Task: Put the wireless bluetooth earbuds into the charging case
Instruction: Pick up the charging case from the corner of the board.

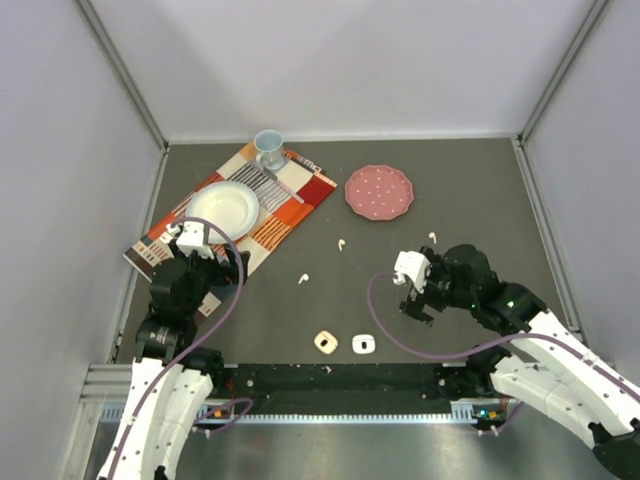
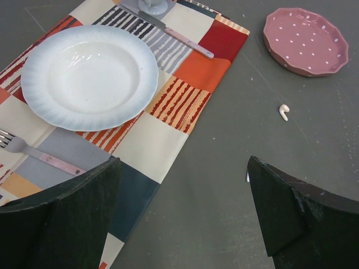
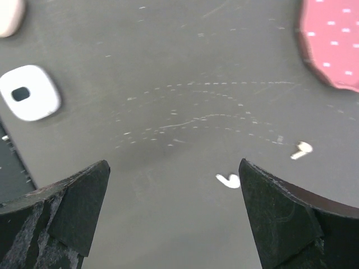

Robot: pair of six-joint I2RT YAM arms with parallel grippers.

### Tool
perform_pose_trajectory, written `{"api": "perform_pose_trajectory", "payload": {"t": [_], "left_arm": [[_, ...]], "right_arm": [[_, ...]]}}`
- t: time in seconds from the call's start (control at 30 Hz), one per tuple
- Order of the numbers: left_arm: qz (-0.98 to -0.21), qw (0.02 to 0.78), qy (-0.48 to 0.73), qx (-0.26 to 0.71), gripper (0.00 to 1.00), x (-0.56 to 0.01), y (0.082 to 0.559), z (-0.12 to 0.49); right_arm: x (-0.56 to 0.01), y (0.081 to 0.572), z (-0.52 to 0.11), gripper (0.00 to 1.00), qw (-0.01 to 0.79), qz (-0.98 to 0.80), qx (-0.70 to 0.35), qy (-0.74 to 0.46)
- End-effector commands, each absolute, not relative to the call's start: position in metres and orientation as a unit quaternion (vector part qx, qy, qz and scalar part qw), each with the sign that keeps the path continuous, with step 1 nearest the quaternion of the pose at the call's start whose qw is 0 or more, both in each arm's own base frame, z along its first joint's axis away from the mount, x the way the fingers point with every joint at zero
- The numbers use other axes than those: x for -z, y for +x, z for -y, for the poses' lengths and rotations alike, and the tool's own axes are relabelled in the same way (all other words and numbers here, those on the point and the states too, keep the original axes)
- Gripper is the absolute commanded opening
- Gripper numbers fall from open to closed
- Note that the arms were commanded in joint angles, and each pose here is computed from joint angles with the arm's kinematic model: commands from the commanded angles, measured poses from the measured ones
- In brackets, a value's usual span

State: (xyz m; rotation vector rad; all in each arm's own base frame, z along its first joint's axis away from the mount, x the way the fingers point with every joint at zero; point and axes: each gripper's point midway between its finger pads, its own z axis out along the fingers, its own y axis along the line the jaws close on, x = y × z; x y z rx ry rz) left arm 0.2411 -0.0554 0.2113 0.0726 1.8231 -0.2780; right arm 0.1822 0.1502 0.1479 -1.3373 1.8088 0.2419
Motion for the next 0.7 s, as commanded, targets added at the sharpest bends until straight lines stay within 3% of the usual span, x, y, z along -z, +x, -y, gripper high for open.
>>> {"api": "perform_pose_trajectory", "payload": {"t": [0.0,0.1,0.4,0.53,0.67], "left_arm": [[-0.772,0.622,0.038,0.126,0.99,-0.22,0.244,0.058],[-0.772,0.622,0.038,0.126,0.99,-0.22,0.244,0.058],[-0.774,0.621,0.034,0.122,0.99,-0.218,0.244,0.056],[-0.774,0.622,0.032,0.119,0.99,-0.218,0.245,0.055],[-0.774,0.621,0.031,0.119,0.99,-0.218,0.245,0.055]], "right_arm": [[-0.135,0.148,-0.171,0.99,0.371,-0.695,-0.188,-0.587],[-0.137,0.126,-0.191,0.99,0.352,-0.65,-0.26,-0.622],[-0.104,0.093,-0.209,0.96,0.267,-0.613,-0.281,-0.689],[-0.099,0.093,-0.219,0.89,0.277,-0.609,-0.271,-0.692],[-0.094,0.099,-0.239,0.9,0.313,-0.596,-0.251,-0.695]]}}
